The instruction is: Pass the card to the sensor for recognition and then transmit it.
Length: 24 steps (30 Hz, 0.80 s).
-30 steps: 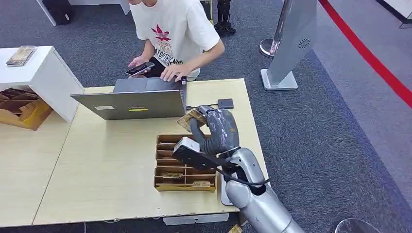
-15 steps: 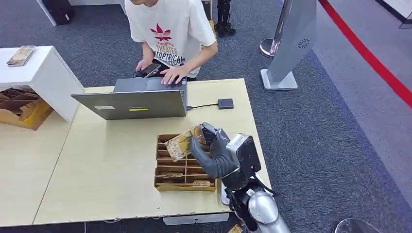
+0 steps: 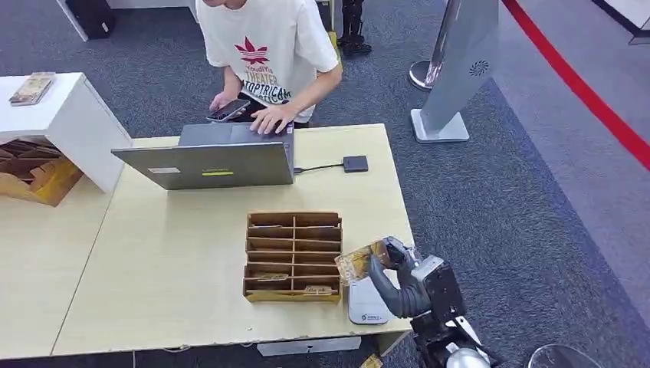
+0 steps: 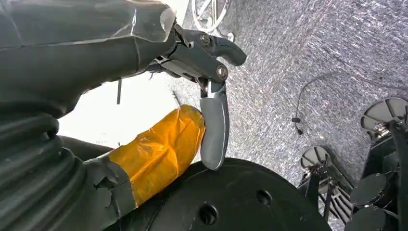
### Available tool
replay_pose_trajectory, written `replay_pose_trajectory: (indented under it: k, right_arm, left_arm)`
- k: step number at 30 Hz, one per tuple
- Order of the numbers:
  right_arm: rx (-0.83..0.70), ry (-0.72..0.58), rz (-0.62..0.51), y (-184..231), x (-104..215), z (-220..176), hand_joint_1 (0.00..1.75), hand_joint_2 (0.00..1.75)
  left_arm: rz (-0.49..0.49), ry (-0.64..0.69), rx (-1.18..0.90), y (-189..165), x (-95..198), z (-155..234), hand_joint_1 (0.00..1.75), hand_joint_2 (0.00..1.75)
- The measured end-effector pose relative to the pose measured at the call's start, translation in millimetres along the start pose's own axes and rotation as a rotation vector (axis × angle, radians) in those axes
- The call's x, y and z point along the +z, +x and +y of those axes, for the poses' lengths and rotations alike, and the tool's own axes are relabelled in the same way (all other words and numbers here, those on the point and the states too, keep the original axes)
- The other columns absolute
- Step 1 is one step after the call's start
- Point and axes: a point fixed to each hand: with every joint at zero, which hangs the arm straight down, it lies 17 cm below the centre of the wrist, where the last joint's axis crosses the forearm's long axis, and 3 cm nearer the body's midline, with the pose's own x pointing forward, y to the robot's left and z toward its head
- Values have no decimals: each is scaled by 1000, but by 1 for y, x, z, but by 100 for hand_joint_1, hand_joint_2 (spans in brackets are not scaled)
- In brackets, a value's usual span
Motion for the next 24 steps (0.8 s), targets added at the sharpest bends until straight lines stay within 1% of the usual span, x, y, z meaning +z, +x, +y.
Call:
replay_pose_trajectory:
  k: [6,10,24]
  right_arm:
    - [56,-94,90,-28,33,-38,175,175]
    - [71,-108,127,-39,46,-45,175,175]
    - [124,-73,243,-84,45,-31,175,175]
  left_arm:
    - [15,5,34,-4,0,1,0,175]
    - [20,10,43,-5,0,1,0,175]
    - [22,18,43,-6,0,2,0,175]
